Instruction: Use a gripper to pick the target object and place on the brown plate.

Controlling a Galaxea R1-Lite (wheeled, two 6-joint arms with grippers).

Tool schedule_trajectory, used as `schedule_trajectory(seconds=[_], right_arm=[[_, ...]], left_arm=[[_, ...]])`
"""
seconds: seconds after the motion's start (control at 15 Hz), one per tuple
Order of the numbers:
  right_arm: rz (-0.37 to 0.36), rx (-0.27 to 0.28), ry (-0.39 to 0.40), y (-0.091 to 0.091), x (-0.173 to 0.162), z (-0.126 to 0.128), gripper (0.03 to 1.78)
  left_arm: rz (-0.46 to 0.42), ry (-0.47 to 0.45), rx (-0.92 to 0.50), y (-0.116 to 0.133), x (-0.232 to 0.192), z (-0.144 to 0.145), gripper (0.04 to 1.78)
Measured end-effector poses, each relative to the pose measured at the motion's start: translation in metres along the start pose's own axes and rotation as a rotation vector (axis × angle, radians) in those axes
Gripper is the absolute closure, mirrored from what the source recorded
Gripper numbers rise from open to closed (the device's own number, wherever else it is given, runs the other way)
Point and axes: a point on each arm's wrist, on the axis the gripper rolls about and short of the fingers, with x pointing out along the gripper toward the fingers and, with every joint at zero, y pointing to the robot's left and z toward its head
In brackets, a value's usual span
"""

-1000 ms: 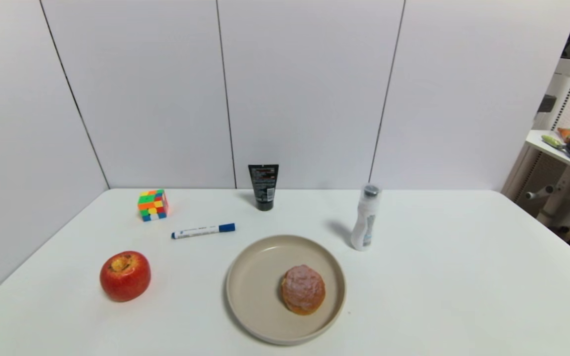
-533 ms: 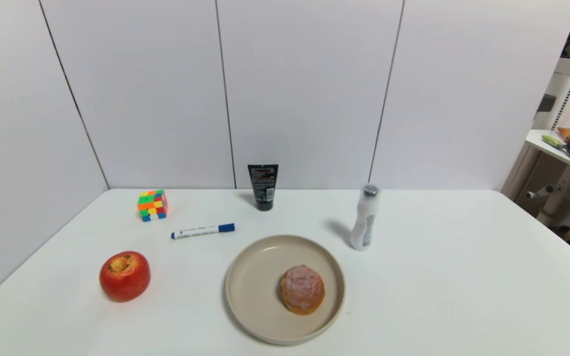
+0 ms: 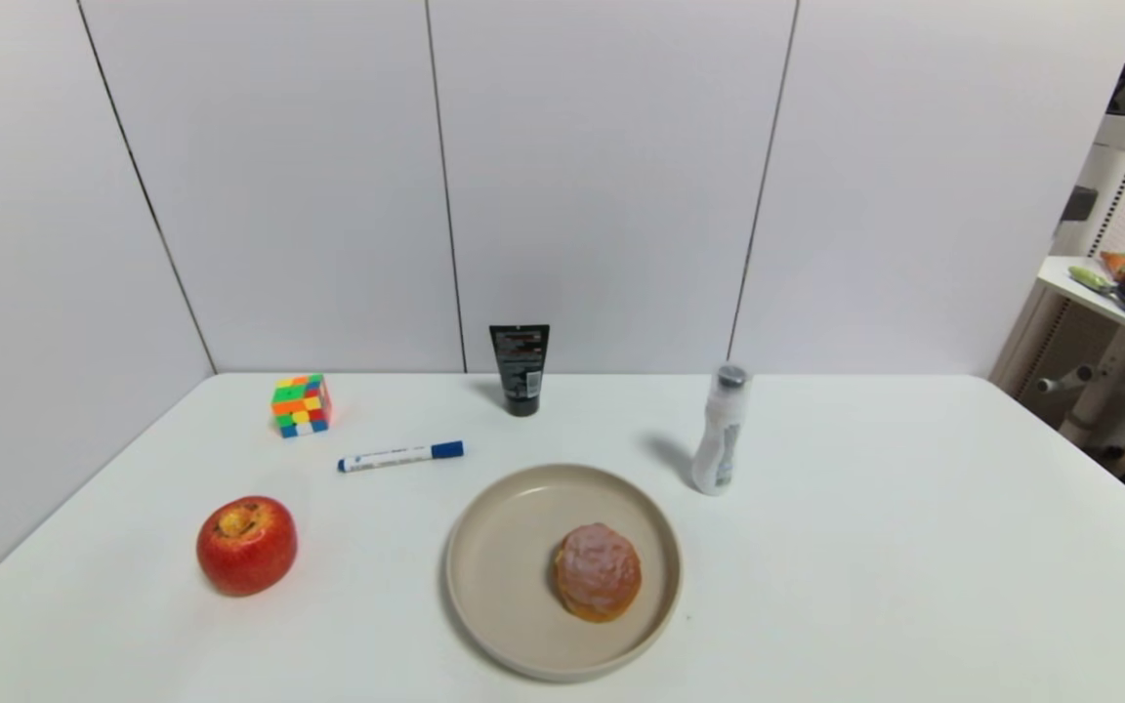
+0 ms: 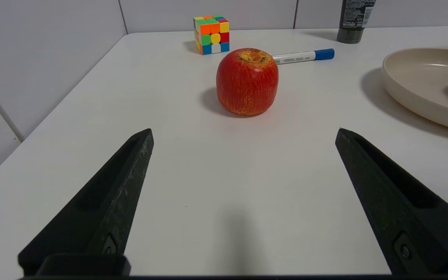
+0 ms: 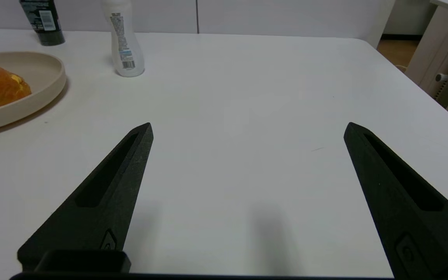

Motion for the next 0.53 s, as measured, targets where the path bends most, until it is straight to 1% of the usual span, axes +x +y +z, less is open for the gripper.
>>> schedule_trajectory(seconds=[0.33,0.53], right_arm=[[0.001,-0.01,0.0,0.0,0.0,0.0,0.12],[0.014,-0.04,0.006,0.0003,-0.0002,-0.0002,0.12]], left_arm=[[0.0,0.0,0.0,0.0,0.0,0.0,0.13],[0.0,0.0,0.0,0.0,0.0,0.0,0.13]])
